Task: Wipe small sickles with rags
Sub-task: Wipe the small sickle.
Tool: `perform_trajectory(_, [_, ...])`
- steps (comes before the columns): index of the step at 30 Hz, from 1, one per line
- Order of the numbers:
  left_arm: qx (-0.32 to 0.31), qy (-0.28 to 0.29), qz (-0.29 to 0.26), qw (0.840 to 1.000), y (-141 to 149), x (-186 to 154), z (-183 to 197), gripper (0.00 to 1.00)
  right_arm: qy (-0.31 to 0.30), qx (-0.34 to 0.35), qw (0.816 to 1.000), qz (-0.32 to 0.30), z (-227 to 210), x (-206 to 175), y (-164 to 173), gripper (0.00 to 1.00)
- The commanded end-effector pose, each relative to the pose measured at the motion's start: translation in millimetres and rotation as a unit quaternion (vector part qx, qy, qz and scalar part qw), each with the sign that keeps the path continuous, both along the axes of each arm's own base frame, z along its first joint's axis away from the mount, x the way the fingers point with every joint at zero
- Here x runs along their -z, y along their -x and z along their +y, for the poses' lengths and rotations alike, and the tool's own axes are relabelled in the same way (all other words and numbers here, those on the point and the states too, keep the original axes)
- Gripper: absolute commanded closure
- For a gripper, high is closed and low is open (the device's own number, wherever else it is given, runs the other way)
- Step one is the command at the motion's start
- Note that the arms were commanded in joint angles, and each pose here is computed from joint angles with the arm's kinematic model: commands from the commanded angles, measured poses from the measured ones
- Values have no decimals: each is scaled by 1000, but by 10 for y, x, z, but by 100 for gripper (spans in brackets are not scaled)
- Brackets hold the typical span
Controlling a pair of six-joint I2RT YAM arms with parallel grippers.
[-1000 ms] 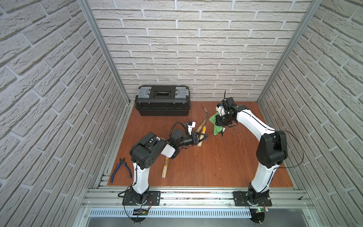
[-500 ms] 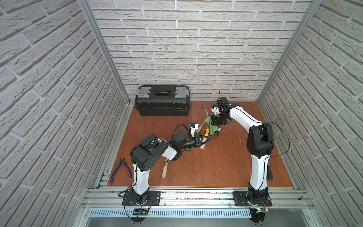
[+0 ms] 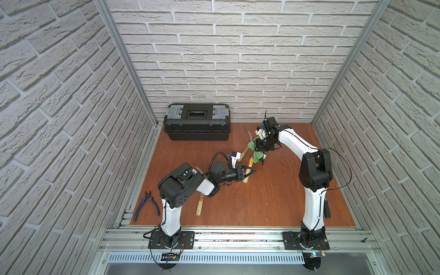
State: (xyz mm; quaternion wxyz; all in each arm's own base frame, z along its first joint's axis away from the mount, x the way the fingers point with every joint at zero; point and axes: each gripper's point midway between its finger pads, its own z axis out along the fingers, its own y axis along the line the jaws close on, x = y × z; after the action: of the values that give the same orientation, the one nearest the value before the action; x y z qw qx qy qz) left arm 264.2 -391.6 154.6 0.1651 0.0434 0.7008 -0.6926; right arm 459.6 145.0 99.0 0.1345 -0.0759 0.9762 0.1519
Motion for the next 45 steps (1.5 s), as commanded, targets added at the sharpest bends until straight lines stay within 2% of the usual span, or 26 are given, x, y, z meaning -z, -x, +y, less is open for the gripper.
perform_trajectory(1, [5,24,-24,999,32,-139,-4,100,-29,-17,997,-71,77,-486,-70,97])
perform_trajectory(3, [4,21,-20,1000,24,-98,-2,100,-31,-21,996,-75,86,-510,-44,97])
perform_trajectory(4, [5,19,-18,1000,23,-79,-7,100,-34,-25,995,-93,82,-680,-12,97])
perform_trajectory(10, [12,15,-13,1000,21,-14,-30,100,-32,-50,991,-117,131,-945,160,97])
perform_trajectory(24, [10,12,-11,1000,-143,60,-13,100,-6,-92,986,-140,275,-1144,661,97])
perform_trajectory(34, [-2,14,-22,1000,-436,29,46,100,13,-124,985,-122,381,-1069,1093,97])
perform_trajectory(40, [-23,-8,-60,998,-692,-70,109,100,64,-87,989,-97,59,-902,1387,97])
perform_trajectory(45, [-22,-53,-97,994,-730,-60,132,100,110,-63,989,-74,-204,-832,1614,97])
